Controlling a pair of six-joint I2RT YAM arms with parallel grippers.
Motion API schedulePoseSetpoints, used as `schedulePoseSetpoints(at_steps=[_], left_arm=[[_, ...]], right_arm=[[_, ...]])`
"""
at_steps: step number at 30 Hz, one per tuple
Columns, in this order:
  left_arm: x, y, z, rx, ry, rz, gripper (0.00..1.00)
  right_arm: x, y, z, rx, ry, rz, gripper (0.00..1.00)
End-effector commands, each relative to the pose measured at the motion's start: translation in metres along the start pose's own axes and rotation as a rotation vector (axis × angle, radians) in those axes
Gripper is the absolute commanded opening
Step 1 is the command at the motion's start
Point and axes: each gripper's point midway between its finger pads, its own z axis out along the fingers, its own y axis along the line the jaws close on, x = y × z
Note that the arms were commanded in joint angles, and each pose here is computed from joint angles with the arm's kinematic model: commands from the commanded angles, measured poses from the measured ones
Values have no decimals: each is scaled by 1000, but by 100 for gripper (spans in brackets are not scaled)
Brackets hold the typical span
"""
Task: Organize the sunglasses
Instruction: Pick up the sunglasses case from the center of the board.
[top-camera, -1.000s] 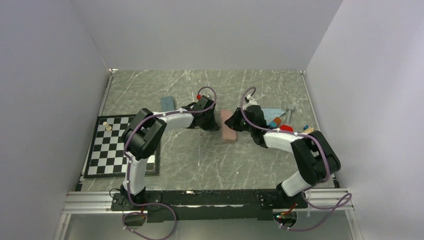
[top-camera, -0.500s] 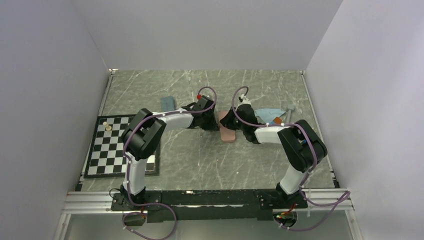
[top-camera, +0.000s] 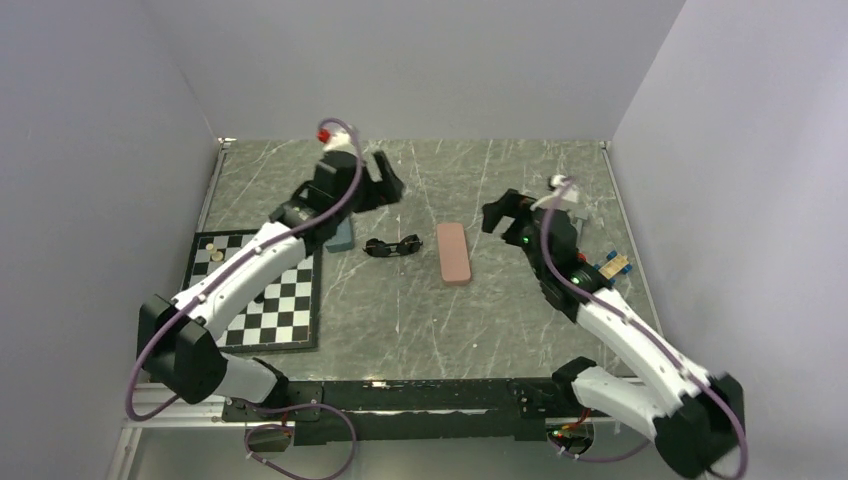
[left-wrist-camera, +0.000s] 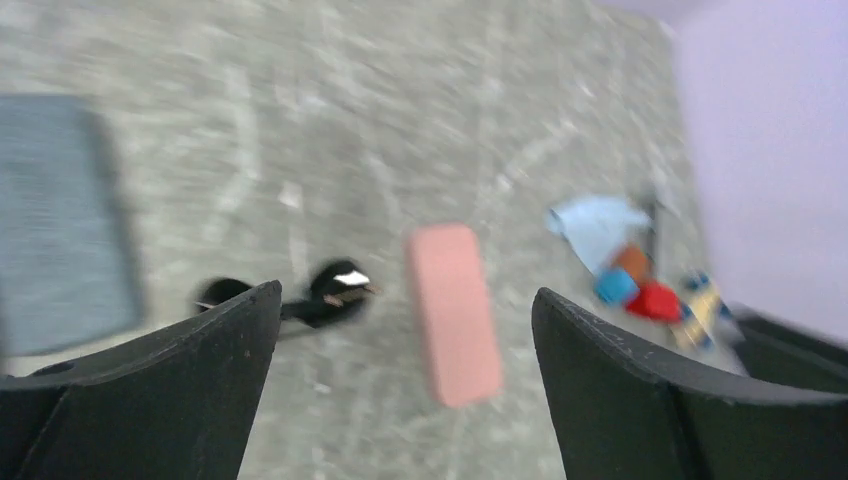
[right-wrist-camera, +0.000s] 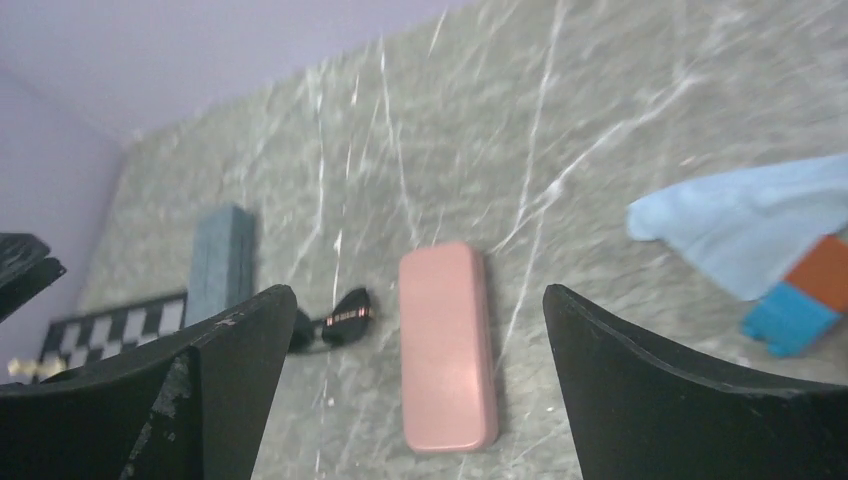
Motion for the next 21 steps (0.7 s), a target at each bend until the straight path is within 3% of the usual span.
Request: schedulePoseSetpoints(at_steps=[1, 5, 9, 21], left_arm=[[-17, 119, 3, -376, 29, 10, 99], [-27, 177, 28, -495, 81, -7, 99], [-27, 213, 50, -620, 173, 34, 99], [23, 259, 100, -665, 410, 60, 99]], right_arm=[[-17, -54, -40, 196, -130, 2, 100], [-22, -63, -62, 185, -198, 20, 100], [-15, -70, -72, 192, -177, 5, 100], [4, -83, -79, 224, -116, -17, 100]])
